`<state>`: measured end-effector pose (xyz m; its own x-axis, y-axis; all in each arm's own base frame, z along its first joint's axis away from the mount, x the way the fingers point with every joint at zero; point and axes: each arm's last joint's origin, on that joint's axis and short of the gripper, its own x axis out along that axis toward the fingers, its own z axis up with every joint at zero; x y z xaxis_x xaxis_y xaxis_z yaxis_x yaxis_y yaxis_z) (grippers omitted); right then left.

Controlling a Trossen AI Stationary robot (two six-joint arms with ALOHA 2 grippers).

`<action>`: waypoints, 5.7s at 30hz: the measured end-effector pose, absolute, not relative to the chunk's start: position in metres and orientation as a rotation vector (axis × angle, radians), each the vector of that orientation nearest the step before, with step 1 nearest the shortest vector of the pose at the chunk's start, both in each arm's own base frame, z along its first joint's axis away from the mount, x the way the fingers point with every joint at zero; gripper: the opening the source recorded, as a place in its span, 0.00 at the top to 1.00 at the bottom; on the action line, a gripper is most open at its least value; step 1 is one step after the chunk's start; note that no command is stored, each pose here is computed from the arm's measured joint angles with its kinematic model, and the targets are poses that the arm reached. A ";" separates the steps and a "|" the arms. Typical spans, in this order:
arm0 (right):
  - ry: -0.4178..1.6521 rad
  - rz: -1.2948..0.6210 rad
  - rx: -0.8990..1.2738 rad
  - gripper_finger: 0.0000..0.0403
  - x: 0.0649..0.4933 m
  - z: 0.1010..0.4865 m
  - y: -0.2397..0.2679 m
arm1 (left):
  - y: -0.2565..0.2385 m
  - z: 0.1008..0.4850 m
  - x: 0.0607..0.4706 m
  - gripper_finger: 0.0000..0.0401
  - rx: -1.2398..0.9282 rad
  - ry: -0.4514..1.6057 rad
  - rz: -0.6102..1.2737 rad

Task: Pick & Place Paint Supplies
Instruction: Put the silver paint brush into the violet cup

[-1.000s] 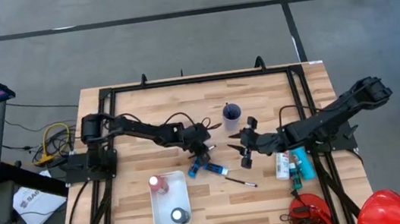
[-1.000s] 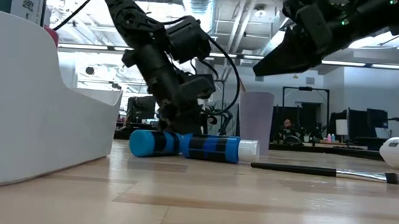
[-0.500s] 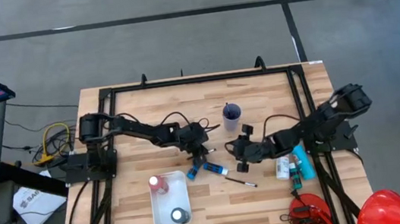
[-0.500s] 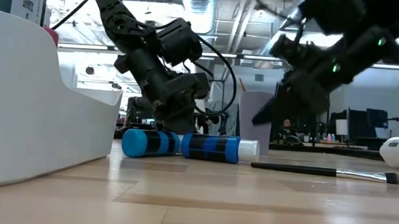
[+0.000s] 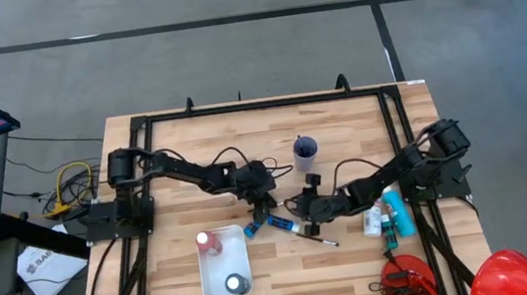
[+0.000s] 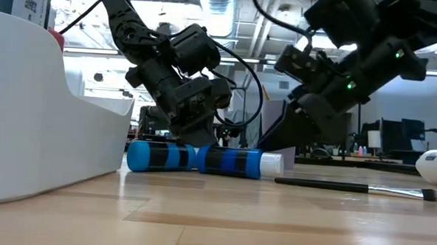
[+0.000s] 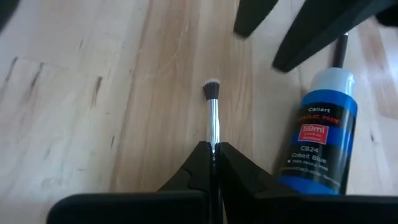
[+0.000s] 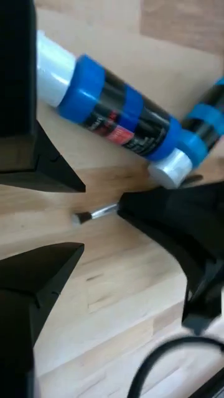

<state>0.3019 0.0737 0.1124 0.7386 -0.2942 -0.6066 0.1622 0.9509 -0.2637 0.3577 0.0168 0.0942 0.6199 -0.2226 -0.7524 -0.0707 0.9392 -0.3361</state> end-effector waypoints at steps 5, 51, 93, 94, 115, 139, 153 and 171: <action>0.724 -0.248 -0.237 0.66 0.310 0.105 0.074 | 0.019 0.095 0.359 0.99 -0.362 0.885 -0.120; 0.773 -0.155 -0.136 0.78 0.323 0.095 0.056 | 0.019 0.101 0.366 0.99 -0.333 0.784 -0.168; 0.955 -0.216 0.085 1.00 0.337 0.138 0.054 | 0.005 0.102 0.367 0.60 -0.053 0.784 -0.092; 0.968 -0.217 0.083 1.00 0.337 0.139 0.054 | 0.005 0.102 0.367 0.62 -0.052 0.785 -0.091; 1.026 -0.278 0.078 0.85 0.337 0.144 0.049 | 0.004 0.107 0.364 0.98 -0.067 0.789 -0.100; 0.516 -0.387 -0.185 0.67 0.306 0.216 0.094 | 0.004 0.127 0.334 0.98 -0.090 0.753 -0.088; -0.232 -0.124 0.022 0.67 0.245 0.222 0.083 | -0.001 0.187 0.302 0.98 -0.158 0.165 -0.186; -0.135 -0.114 0.083 0.67 0.269 0.239 0.084 | -0.029 0.212 0.296 0.98 -0.219 -0.112 -0.200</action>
